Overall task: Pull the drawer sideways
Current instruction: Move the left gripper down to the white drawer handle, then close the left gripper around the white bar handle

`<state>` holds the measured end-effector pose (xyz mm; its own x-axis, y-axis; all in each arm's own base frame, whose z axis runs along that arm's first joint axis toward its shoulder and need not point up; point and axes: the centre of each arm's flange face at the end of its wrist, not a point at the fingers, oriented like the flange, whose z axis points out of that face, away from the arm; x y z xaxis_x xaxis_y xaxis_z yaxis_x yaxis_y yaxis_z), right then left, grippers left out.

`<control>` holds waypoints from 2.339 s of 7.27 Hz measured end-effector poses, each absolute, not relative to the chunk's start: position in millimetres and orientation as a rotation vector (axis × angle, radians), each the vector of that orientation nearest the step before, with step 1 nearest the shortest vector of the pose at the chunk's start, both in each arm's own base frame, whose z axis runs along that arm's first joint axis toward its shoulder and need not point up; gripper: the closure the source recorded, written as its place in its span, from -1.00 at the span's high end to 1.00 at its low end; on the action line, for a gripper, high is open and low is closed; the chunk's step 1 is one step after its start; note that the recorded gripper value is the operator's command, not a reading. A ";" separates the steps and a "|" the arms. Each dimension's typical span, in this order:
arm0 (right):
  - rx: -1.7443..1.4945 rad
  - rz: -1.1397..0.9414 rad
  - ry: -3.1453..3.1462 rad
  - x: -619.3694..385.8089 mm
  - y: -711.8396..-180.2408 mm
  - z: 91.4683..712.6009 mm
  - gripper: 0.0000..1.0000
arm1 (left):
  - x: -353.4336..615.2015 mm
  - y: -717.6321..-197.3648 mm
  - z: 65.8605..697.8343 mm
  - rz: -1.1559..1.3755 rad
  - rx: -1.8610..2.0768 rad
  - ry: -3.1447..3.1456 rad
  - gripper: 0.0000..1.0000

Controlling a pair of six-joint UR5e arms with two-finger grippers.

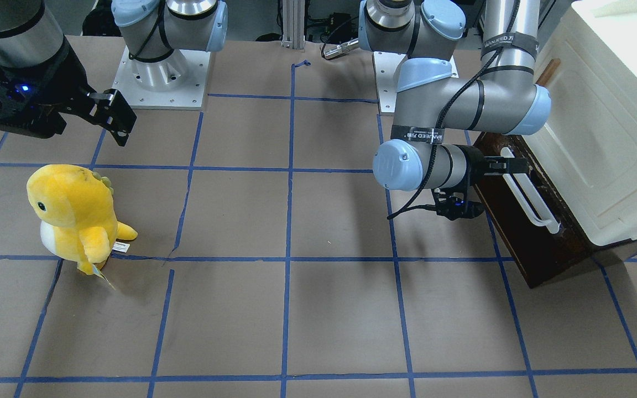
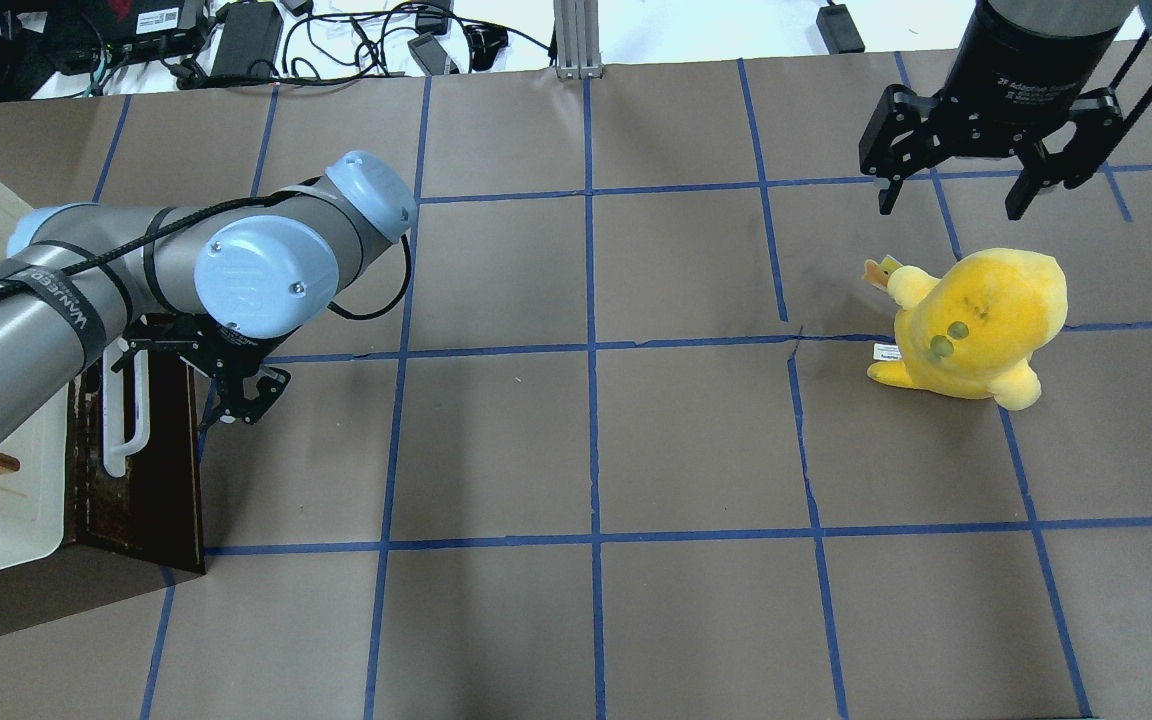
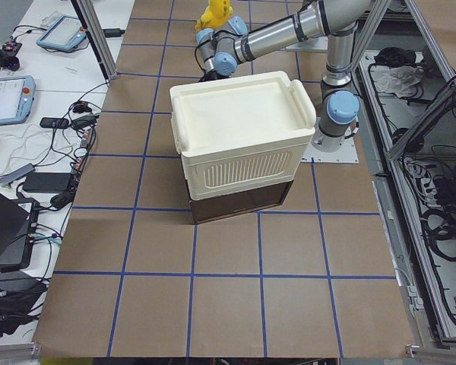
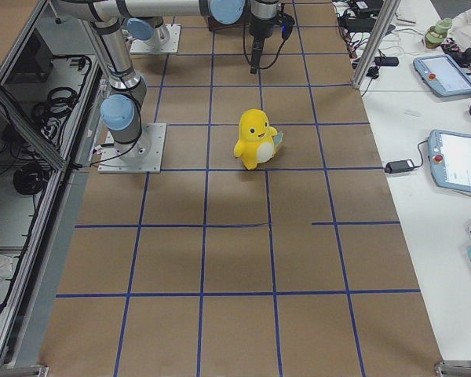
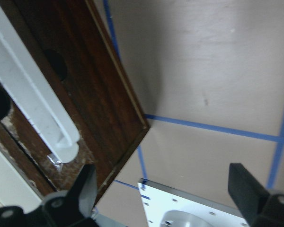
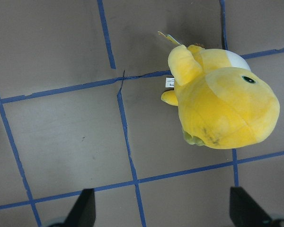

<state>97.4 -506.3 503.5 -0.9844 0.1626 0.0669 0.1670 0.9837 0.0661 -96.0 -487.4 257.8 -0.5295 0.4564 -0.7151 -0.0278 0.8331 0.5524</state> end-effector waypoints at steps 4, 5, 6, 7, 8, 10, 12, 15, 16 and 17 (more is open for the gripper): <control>-0.255 -0.111 -3.068 97.3 -506.3 503.4 1.00 | -91.0 -503.9 229.4 0.498 0.176 1.932 1.00; -0.255 -0.111 -3.068 97.3 -506.3 503.4 1.00 | -90.4 -505.2 218.4 0.471 0.130 1.917 1.00; -0.255 -0.111 -3.068 97.3 -506.3 503.4 1.00 | -90.0 -505.2 207.8 0.460 0.100 1.905 0.86; -0.255 -0.110 -3.068 97.5 -506.3 503.5 1.00 | -89.5 -505.5 200.4 0.456 0.095 1.891 0.80; -0.255 -0.110 -3.068 97.5 -506.3 503.5 1.00 | -87.9 -506.1 196.7 0.457 0.106 1.873 0.80; -0.255 -0.110 -3.068 97.5 -506.3 503.5 1.00 | -84.2 -506.0 193.4 0.470 0.137 1.842 0.70; -0.256 -0.110 -3.068 97.1 -506.4 503.5 1.00 | -82.3 -505.0 193.3 0.477 0.161 1.819 0.51; -0.255 -0.111 -3.068 97.4 -506.3 503.5 1.00 | -80.3 -505.3 191.0 0.464 0.140 1.813 0.28; -0.255 -0.111 -3.068 97.4 -506.2 503.5 1.00 | -78.6 -506.2 190.3 0.463 0.139 1.809 0.17; -0.255 -0.111 -3.068 97.5 -506.3 503.5 1.00 | -77.1 -507.1 190.3 0.460 0.141 1.804 0.10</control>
<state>97.5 -506.3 503.5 -0.9844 0.1624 0.0670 0.1668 0.9837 0.0665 -77.1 -507.1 190.3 -0.2844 0.3300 -0.9001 -0.1411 0.9143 0.3797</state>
